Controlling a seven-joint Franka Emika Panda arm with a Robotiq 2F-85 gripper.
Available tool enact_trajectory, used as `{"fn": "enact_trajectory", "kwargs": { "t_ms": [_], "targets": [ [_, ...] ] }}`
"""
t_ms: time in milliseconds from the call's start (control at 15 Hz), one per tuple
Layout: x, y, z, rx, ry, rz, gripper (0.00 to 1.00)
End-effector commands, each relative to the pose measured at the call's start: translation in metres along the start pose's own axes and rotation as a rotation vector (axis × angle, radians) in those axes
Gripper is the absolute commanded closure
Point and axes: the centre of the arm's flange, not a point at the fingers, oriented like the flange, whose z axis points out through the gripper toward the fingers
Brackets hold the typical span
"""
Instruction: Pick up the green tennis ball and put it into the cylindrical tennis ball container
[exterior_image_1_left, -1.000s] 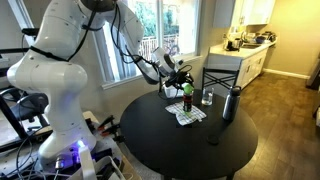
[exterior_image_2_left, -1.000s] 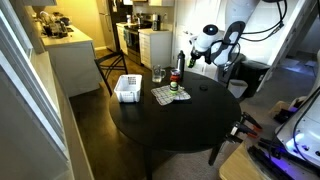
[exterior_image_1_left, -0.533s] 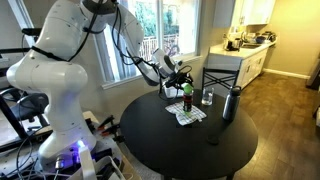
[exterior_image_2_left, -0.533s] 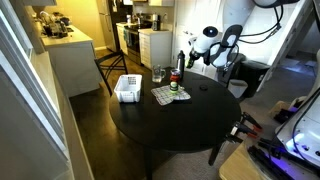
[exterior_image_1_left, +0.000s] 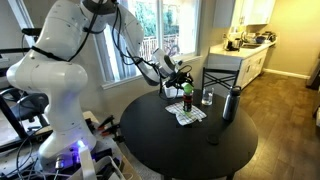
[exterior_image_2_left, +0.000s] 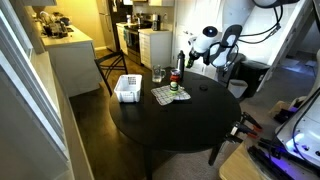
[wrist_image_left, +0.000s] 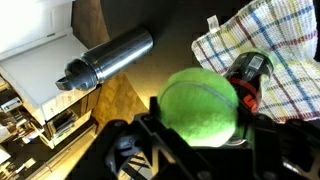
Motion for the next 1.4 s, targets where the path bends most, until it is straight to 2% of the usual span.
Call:
{"fn": "enact_trajectory", "kwargs": {
  "t_ms": [0, 200, 467, 1000, 1333],
  "targets": [
    [0.009, 0.011, 0.003, -0.044, 0.015, 0.008, 0.56],
    [0.017, 0.023, 0.010, -0.058, 0.040, 0.030, 0.56],
    [0.031, 0.028, 0.026, -0.034, 0.089, 0.083, 0.56],
    [0.065, 0.018, 0.041, 0.111, 0.269, 0.230, 0.56],
    [0.075, 0.014, 0.049, 0.180, 0.290, 0.308, 0.56]
  ]
}}
